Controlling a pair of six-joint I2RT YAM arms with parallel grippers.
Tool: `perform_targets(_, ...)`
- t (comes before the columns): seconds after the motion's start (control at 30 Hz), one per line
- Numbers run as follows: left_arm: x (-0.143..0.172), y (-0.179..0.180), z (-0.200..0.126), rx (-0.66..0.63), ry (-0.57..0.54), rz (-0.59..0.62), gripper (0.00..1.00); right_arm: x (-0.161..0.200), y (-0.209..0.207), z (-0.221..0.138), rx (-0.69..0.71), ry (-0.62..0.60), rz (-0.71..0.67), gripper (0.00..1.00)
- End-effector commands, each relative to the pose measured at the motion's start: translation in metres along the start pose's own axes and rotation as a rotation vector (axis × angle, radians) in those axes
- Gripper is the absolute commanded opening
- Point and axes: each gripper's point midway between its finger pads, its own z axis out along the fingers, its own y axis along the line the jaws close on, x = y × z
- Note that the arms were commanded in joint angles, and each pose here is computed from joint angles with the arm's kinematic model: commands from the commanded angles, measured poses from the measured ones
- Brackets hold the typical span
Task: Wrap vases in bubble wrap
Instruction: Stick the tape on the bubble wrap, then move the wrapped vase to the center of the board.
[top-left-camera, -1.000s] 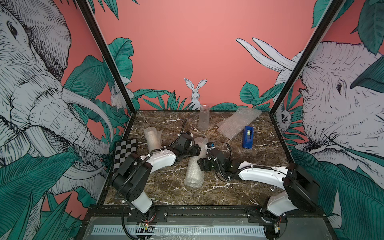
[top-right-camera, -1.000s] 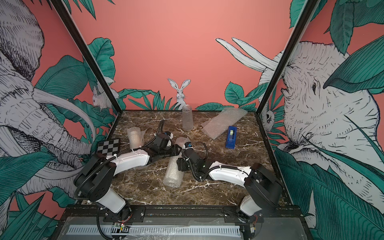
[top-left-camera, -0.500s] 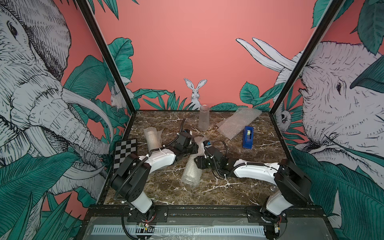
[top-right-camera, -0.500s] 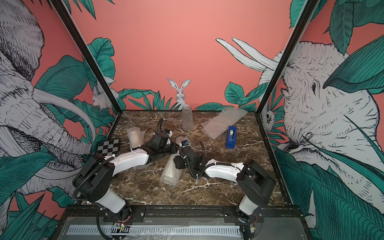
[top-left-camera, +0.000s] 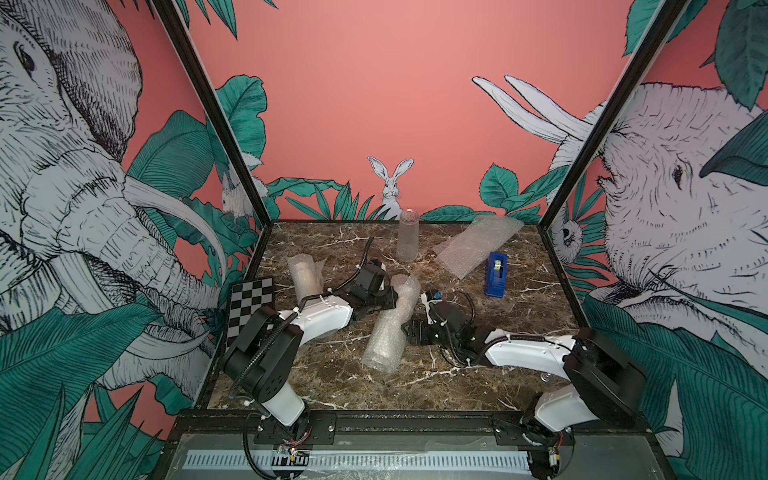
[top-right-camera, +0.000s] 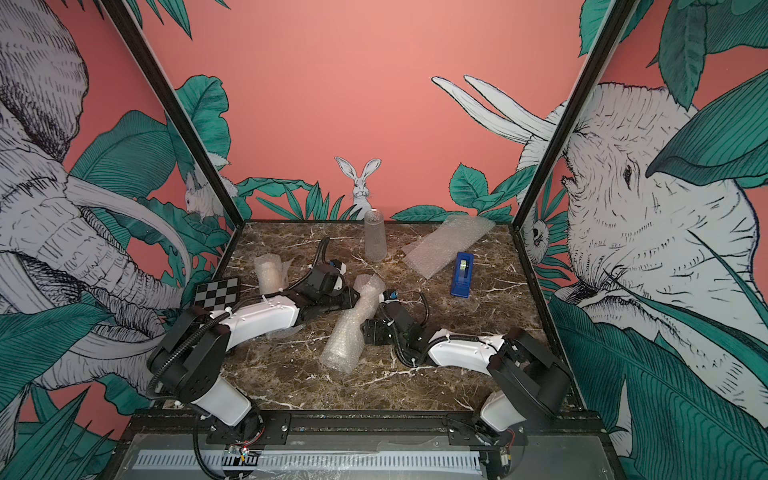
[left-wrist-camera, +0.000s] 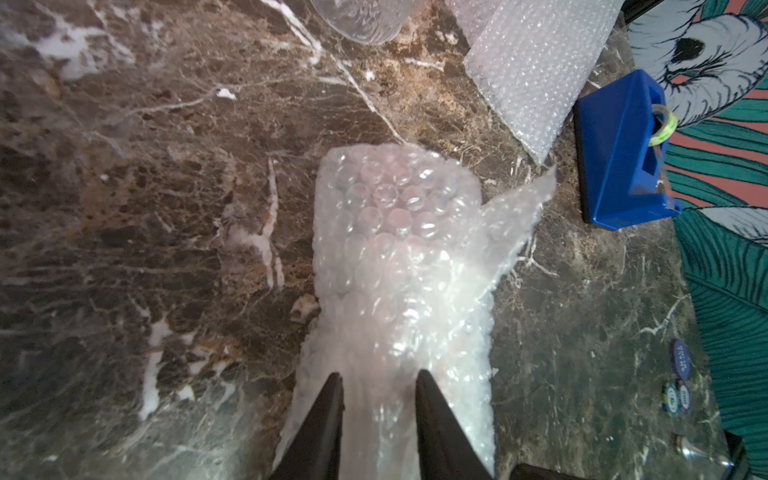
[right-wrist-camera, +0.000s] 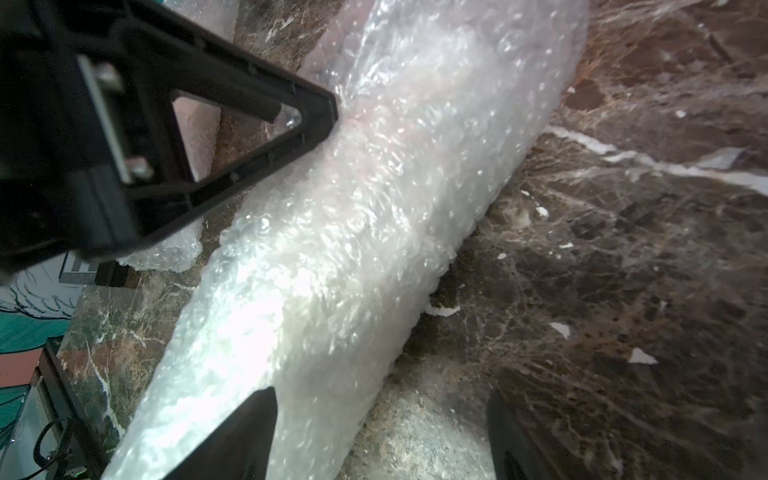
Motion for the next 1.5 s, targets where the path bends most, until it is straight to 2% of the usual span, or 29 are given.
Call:
perform_targets(0.0, 0.022, 0.006, -0.008, -0.043, 0.113, 0.034, 0.42, -0.003, 0.001, 0.007, -0.029, -0.023, 0.062, 0.82)
perform_targets(0.1, 0.015, 0.006, -0.022, -0.067, 0.102, 0.070, 0.51, -0.003, -0.006, 0.007, -0.023, -0.034, 0.080, 0.82)
perform_targets(0.17, 0.016, 0.005, -0.030, -0.069, 0.107, 0.101, 0.61, -0.005, -0.004, 0.003, -0.037, -0.049, 0.073, 0.82)
perform_targets(0.27, 0.025, 0.007, -0.038, -0.077, 0.143, 0.142, 0.70, -0.012, 0.002, -0.007, -0.074, -0.078, 0.046, 0.84)
perform_targets(0.5, 0.044, 0.002, -0.063, 0.000, 0.146, 0.246, 0.89, -0.029, -0.007, -0.042, -0.045, -0.144, -0.038, 0.91)
perform_targets(0.57, 0.049, -0.004, -0.065, 0.038, 0.160, 0.278, 1.00, -0.033, -0.015, -0.051, -0.011, -0.159, -0.061, 0.92)
perform_targets(0.7, 0.062, -0.014, -0.059, 0.115, 0.220, 0.331, 1.00, -0.039, -0.035, -0.065, 0.068, -0.174, -0.089, 0.94)
perform_targets(0.83, 0.076, -0.008, -0.044, 0.081, 0.315, 0.365, 1.00, -0.043, -0.043, -0.071, 0.088, -0.189, -0.090, 0.95)
perform_targets(1.03, 0.084, 0.007, -0.024, -0.016, 0.372, 0.363, 0.99, -0.046, -0.045, -0.072, 0.098, -0.200, -0.089, 0.96)
perform_targets(1.17, 0.077, 0.027, -0.019, -0.138, 0.332, 0.319, 0.85, -0.049, -0.055, -0.079, 0.135, -0.212, -0.090, 0.97)
perform_targets(1.27, 0.072, 0.031, -0.017, -0.161, 0.284, 0.284, 0.68, -0.050, -0.085, -0.091, 0.287, -0.192, -0.052, 0.99)
perform_targets(1.47, 0.055, 0.053, -0.026, -0.281, 0.200, 0.212, 0.65, -0.063, -0.133, -0.124, 0.428, -0.272, 0.069, 0.99)
